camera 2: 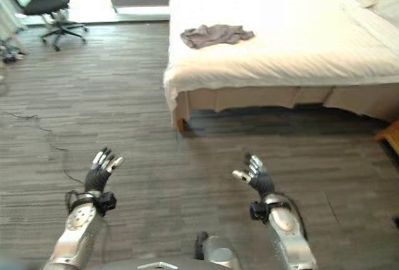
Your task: Pick up bed clothes into laundry basket.
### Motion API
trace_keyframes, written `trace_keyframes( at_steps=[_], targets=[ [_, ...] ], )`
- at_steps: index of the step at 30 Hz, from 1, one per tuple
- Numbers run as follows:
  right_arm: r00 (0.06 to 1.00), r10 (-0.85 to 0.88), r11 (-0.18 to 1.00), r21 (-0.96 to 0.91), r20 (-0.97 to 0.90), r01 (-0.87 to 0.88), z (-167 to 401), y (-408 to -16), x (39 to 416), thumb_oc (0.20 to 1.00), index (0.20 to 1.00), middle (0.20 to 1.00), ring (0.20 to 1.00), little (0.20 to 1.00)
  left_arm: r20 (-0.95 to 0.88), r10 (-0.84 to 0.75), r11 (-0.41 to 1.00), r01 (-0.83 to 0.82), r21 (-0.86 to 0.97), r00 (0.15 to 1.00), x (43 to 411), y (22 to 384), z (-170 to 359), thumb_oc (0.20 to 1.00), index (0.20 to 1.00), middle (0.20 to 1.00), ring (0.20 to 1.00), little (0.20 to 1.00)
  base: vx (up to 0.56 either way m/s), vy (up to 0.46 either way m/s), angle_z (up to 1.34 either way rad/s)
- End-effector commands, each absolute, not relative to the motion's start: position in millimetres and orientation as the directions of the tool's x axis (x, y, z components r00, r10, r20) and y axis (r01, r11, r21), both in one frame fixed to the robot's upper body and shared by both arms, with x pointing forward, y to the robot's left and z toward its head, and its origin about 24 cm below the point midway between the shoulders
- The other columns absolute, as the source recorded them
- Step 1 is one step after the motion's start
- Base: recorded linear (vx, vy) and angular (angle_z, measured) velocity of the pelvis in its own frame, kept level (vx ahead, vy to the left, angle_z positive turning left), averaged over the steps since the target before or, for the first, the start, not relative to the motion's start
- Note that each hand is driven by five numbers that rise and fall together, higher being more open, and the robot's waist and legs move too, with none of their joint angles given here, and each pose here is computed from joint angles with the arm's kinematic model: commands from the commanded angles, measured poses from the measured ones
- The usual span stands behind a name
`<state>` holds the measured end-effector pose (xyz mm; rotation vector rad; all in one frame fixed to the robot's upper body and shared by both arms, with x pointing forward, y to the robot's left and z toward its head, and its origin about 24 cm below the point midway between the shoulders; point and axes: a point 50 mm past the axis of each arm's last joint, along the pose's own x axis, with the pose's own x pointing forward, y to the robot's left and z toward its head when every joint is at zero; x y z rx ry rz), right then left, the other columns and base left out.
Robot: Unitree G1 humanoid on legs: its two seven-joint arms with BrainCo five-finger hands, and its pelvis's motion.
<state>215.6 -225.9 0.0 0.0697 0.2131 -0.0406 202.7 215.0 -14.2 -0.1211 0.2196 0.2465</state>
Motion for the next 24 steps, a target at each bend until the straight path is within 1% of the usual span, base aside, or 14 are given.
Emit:
trace_keyframes(
  at_steps=[1,5,6,7,8,10,11,14,17,24],
  targets=[
    [0.999,0.007,0.999,0.053,-0.049,-0.005,33.0,-216.9,234.3,1.000,1.000,1.000,1.000,1.000,-0.132,0.306,0.946,-0.317,-0.070,0.943,210.3,243.6,6.7,1.000,1.000,1.000,1.000,1.000,0.62,-0.020,-0.71],
    [1.000,-0.004,0.998,0.068,-0.011,0.005,38.7,-217.7,234.1,1.000,1.000,1.000,1.000,1.000,-0.166,0.330,0.937,-0.344,-0.062,0.929,200.7,250.3,-0.4,1.000,1.000,1.000,1.000,1.000,0.44,0.111,-0.60],
    [1.000,0.001,0.998,0.058,-0.012,0.000,38.6,-217.3,233.2,1.000,1.000,1.000,1.000,1.000,-0.194,0.350,0.930,-0.365,-0.048,0.916,194.5,254.1,-6.4,1.000,1.000,1.000,1.000,1.000,1.05,0.407,-1.32],
    [0.999,-0.029,0.999,0.030,-0.028,0.030,35.5,-223.9,230.9,1.000,1.000,1.000,1.000,1.000,-0.211,0.357,0.929,-0.369,-0.022,0.910,189.5,255.2,-10.5,1.000,1.000,1.000,1.000,1.000,0.99,0.406,-0.93],
    [0.999,-0.027,0.999,0.028,-0.032,0.028,34.9,-223.9,230.3,1.000,1.000,1.000,1.000,1.000,-0.206,0.352,0.932,-0.363,-0.017,0.913,191.3,256.2,-9.3,1.000,1.000,1.000,1.000,1.000,0.91,0.408,-0.90],
    [0.998,-0.037,0.999,0.033,-0.042,0.038,31.6,-224.1,228.1,1.000,1.000,1.000,1.000,1.000,-0.186,0.334,0.941,-0.338,0.014,0.924,193.8,258.2,-5.4,1.000,1.000,1.000,1.000,1.000,0.50,0.307,-0.62],
    [0.998,-0.029,0.997,0.064,-0.049,0.033,28.4,-217.6,228.5,1.000,1.000,1.000,1.000,1.000,-0.161,0.341,0.940,-0.341,0.025,0.926,198.2,261.0,0.1,1.000,1.000,1.000,1.000,1.000,0.47,0.350,-0.83],
    [0.999,0.029,0.991,0.130,-0.039,-0.024,28.3,-197.8,237.7,1.000,1.000,1.000,1.000,1.000,-0.120,0.392,0.920,-0.387,0.063,0.912,202.8,274.5,9.8,1.000,1.000,1.000,1.000,1.000,0.28,0.253,-1.01],
    [0.998,0.060,0.989,0.135,-0.035,-0.054,28.9,-191.5,238.4,1.000,1.000,1.000,1.000,1.000,-0.084,0.389,0.920,-0.384,0.074,0.917,204.1,277.5,19.1,1.000,1.000,1.000,1.000,1.000,0.18,0.131,-0.68],
    [0.997,0.062,0.993,0.101,-0.053,-0.057,26.3,-196.2,234.1,1.000,1.000,1.000,1.000,1.000,-0.042,0.311,0.940,-0.301,0.161,0.949,210.0,279.0,30.9,1.000,1.000,1.000,1.000,1.000,0.26,-0.002,0.14]
  ],
)
